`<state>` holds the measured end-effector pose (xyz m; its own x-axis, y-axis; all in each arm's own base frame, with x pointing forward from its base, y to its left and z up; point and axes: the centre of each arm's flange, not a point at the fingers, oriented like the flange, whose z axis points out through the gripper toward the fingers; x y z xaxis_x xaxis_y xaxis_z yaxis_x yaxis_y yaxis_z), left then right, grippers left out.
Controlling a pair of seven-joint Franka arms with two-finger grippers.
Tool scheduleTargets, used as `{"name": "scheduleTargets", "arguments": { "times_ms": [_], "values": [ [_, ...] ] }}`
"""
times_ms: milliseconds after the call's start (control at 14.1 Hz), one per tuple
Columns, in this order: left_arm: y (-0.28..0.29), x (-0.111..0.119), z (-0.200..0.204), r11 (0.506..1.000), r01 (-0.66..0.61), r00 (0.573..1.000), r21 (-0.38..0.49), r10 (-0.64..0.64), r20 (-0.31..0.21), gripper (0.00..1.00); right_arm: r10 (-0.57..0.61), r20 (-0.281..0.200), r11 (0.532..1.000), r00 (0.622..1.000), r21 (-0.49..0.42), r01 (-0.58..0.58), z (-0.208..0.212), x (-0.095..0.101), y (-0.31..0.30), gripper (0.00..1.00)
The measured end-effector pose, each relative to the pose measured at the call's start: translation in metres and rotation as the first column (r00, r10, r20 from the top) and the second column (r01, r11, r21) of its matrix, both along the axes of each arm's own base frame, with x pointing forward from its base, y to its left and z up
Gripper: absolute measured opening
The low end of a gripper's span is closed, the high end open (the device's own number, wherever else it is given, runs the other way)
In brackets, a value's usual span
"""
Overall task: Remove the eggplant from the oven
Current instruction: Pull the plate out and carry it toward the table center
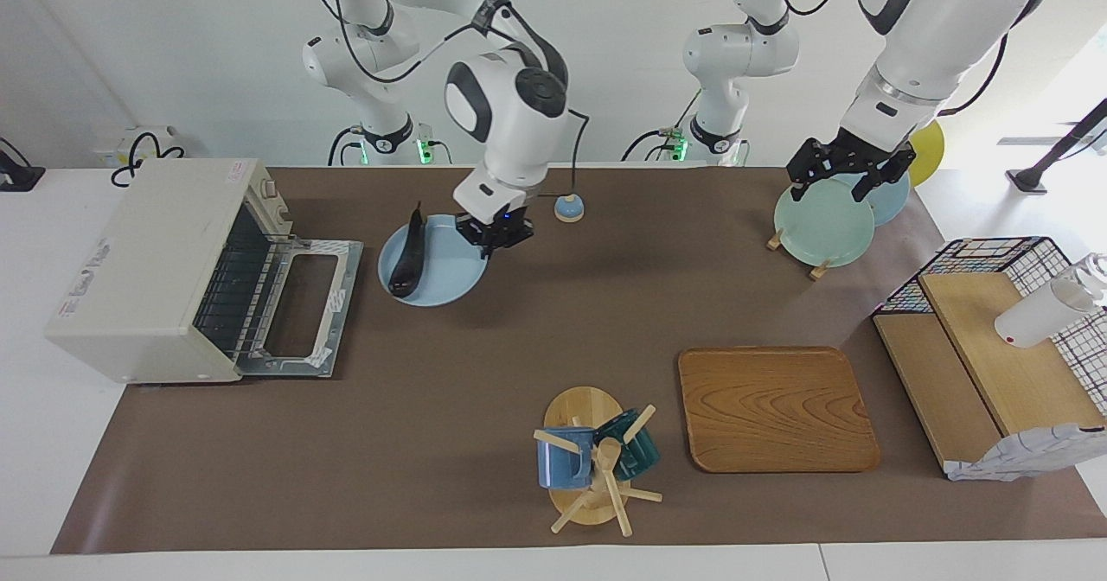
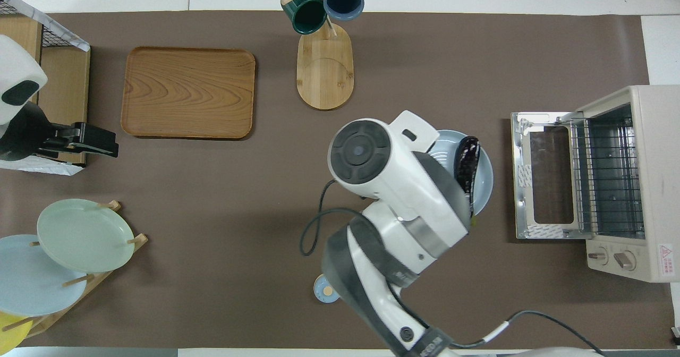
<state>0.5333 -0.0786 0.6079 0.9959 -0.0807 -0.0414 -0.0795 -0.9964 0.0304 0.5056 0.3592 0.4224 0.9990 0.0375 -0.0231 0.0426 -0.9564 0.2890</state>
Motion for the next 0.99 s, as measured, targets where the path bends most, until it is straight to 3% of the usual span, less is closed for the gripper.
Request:
{"name": "scheduleTargets", "arguments": {
  "times_ms": [284, 497, 993],
  "values": [
    [0.000, 0.000, 0.000, 1.000, -0.001, 1.000, 0.000, 0.001, 0.001, 1.00, -0.058, 0.025, 0.997, 0.998, 0.044, 0.057, -0.039, -0.002, 0.094, 0.03],
    [0.001, 0.000, 0.000, 1.000, -0.002, 1.000, 0.000, 0.002, 0.002, 1.00, -0.077, 0.030, 0.989, 0.997, 0.131, 0.073, -0.049, 0.005, 0.109, 0.03],
    [0.002, 0.003, 0.003, 1.000, -0.005, 1.000, -0.003, 0.005, 0.022, 1.00, -0.087, 0.041, 0.966, 0.995, 0.249, 0.074, -0.087, -0.005, 0.116, 0.03]
  ]
}}
